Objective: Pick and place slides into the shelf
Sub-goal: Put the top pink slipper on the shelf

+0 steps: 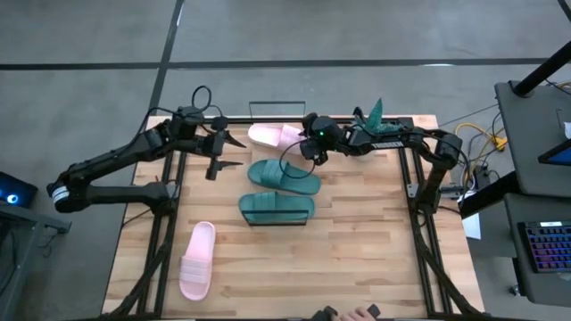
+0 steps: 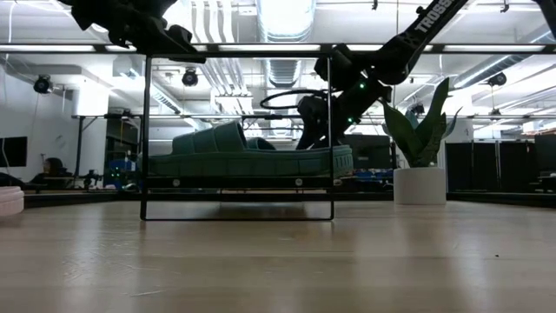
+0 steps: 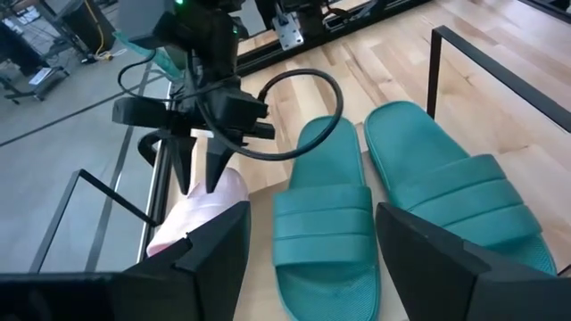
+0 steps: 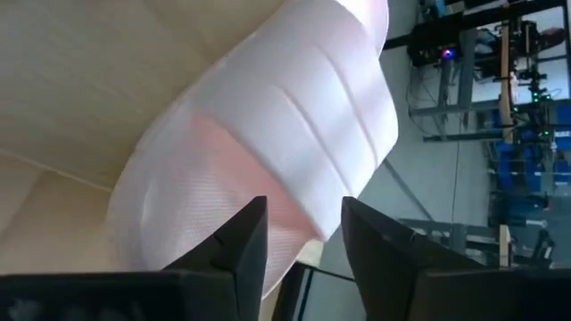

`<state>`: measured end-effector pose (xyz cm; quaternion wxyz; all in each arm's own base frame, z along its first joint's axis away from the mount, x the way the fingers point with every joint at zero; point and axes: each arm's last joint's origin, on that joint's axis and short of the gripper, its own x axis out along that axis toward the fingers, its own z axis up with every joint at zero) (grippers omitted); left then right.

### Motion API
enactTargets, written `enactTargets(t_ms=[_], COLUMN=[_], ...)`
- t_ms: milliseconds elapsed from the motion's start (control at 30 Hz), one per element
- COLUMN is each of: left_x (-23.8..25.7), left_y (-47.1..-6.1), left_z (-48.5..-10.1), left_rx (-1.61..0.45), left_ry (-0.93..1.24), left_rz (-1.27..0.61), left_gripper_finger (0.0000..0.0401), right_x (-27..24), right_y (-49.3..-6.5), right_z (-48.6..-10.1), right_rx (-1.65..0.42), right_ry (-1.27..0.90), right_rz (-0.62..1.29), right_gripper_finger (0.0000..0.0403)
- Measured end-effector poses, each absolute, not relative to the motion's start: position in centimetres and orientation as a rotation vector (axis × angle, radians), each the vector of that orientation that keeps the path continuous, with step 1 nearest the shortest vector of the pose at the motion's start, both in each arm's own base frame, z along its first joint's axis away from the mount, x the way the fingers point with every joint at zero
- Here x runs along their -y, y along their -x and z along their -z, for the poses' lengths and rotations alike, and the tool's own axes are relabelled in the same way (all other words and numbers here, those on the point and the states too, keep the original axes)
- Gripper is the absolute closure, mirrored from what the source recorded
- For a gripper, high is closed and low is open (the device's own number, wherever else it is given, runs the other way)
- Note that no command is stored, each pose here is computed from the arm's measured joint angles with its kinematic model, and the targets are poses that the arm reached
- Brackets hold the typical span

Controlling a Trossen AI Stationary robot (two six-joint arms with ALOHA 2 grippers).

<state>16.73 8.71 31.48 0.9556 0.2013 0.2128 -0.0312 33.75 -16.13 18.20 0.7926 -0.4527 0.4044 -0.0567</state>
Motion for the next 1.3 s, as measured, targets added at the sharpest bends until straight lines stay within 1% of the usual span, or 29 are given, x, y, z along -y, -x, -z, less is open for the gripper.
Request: enactTargets(t_ms=[233,400,933,1300], left_x=[-8.72,-8.71,-8.78,-8.84], left_y=[-16.74,-16.74,-16.86,-16.95], left_z=[-31.48,-31.48,-31.36,-31.25], left_rx=[-0.432,-0.432,-0.438,-0.442], left_ry=[-0.389,-0.384,-0.372,-0.352], left_rz=[0.059,0.059,0.059,0.057], left_gripper_finger=[0.0175,0.0175,0.0175,0.0175], right_x=[16.38,16.31,16.61,17.05], right_y=[-33.91,-33.93,-33.79,-33.75], right_z=[-18.58,-18.53,-18.23,-17.9], right_rx=[-0.853,-0.82,-0.823,-0.833], right_ry=[0.965,0.954,0.964,0.949], right_rz=[0.127,0.083,0.072,0.08], right_gripper_finger=[0.0284,0.0293,0.0297,0.0333])
